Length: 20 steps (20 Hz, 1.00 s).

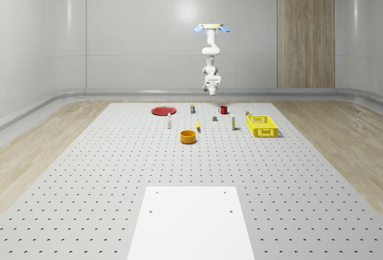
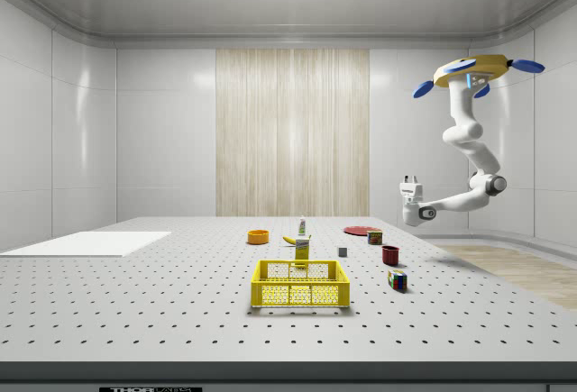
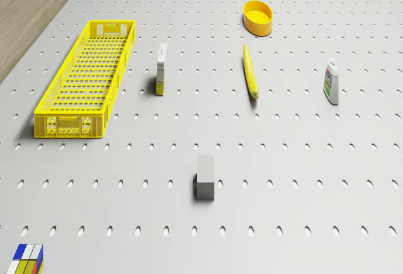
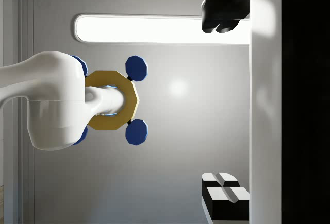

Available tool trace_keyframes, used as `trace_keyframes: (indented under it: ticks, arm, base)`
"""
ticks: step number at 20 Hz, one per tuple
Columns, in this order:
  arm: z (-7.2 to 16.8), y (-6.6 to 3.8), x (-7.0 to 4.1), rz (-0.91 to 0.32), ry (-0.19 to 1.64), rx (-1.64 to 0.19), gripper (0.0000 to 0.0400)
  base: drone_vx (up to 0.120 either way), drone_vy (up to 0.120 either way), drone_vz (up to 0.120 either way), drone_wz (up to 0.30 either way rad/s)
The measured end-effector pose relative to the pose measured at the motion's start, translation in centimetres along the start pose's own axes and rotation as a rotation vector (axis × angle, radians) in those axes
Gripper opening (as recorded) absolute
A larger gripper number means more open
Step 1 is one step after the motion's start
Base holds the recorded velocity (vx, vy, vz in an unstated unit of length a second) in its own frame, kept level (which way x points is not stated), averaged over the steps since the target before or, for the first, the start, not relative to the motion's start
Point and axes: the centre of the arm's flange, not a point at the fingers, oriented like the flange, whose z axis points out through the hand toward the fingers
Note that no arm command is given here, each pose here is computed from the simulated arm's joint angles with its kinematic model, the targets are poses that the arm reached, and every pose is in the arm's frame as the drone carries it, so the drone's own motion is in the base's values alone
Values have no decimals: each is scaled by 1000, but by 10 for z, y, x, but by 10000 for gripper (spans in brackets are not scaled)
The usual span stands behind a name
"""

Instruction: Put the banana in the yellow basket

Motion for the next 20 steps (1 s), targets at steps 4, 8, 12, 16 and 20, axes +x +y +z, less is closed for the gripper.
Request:
trace_keyframes:
  ticks: [4, 8, 12, 16, 20]
  arm:
    - [0, 0, 0, 0, 3, 1, 400]
    - [0, 0, -1, 0, 8, 1, 400]
    - [0, 0, -1, 0, 14, -1, 400]
    - [0, -1, -2, 0, 24, -7, 400]
    - [0, -2, -4, 0, 43, -22, 400]
  base:
    - [120, -120, 0, 0]
    - [120, -120, 0, 0]
    - [120, -120, 0, 0]
    - [120, -120, 0, 0]
    - [120, -120, 0, 0]
